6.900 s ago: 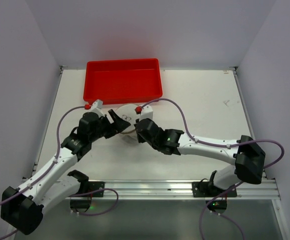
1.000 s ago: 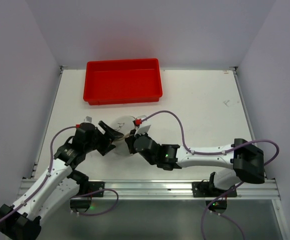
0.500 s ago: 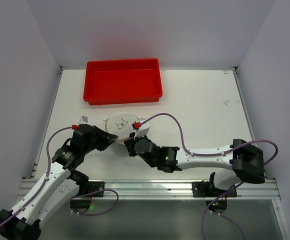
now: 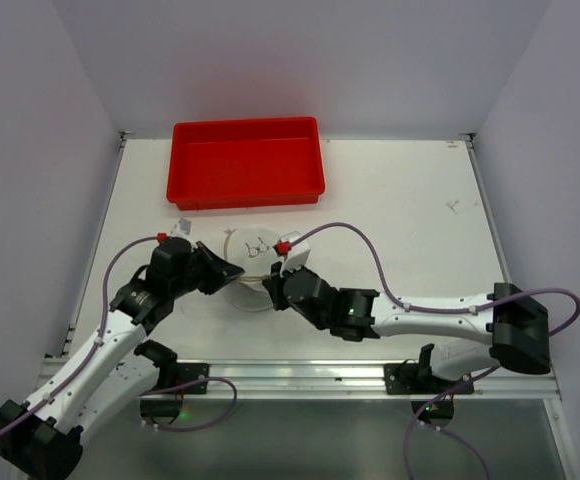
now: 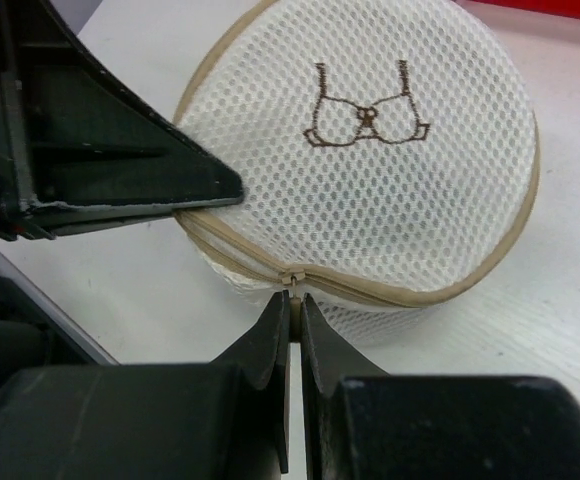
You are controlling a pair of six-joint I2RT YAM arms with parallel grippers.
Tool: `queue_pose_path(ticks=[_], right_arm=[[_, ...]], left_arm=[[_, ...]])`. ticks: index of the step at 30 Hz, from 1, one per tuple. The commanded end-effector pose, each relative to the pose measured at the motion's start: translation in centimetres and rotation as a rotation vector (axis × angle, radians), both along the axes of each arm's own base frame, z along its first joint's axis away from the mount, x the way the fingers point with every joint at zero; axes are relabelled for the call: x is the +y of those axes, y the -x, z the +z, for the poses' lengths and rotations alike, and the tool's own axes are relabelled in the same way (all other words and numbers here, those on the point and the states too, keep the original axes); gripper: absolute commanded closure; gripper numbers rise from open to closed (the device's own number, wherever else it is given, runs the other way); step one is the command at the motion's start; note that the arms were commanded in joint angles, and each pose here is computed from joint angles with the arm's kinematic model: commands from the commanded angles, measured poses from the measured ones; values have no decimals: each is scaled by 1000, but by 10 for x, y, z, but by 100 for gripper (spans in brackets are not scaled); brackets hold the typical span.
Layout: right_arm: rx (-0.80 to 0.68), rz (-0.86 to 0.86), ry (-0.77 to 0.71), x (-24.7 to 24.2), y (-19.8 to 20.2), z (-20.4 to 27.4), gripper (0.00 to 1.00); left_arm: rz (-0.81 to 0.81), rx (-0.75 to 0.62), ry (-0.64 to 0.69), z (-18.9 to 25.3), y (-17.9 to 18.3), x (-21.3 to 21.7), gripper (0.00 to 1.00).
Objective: Unzip the laundry bag and remove the bra
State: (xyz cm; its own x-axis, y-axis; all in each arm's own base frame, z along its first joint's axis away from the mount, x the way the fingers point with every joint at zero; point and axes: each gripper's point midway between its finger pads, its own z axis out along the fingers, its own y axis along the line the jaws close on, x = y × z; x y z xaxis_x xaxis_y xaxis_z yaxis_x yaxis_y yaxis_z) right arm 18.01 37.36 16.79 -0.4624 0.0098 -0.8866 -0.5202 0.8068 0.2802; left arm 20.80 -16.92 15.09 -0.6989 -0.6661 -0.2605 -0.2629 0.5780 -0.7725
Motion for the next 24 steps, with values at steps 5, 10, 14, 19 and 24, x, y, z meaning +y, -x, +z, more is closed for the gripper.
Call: queue_pose_path(ticks=[5, 10, 14, 19, 24], right_arm=[[9, -94, 137, -65, -33, -18, 100], [-9, -99, 142, -84, -30, -12, 100], [-10, -101, 159, -92, -34, -15, 100], [22, -114, 176, -95, -42, -31, 100], [-12, -129, 197, -97, -49, -20, 100]], left_arm=[[-181, -153, -82, 23, -2, -8, 100], [-159, -209, -140, 33, -4, 4, 100], [-208, -223, -125, 40, -2, -3, 100], [-316, -288, -75, 42, 7, -17, 100], [-349, -291, -115, 41, 7, -16, 100]])
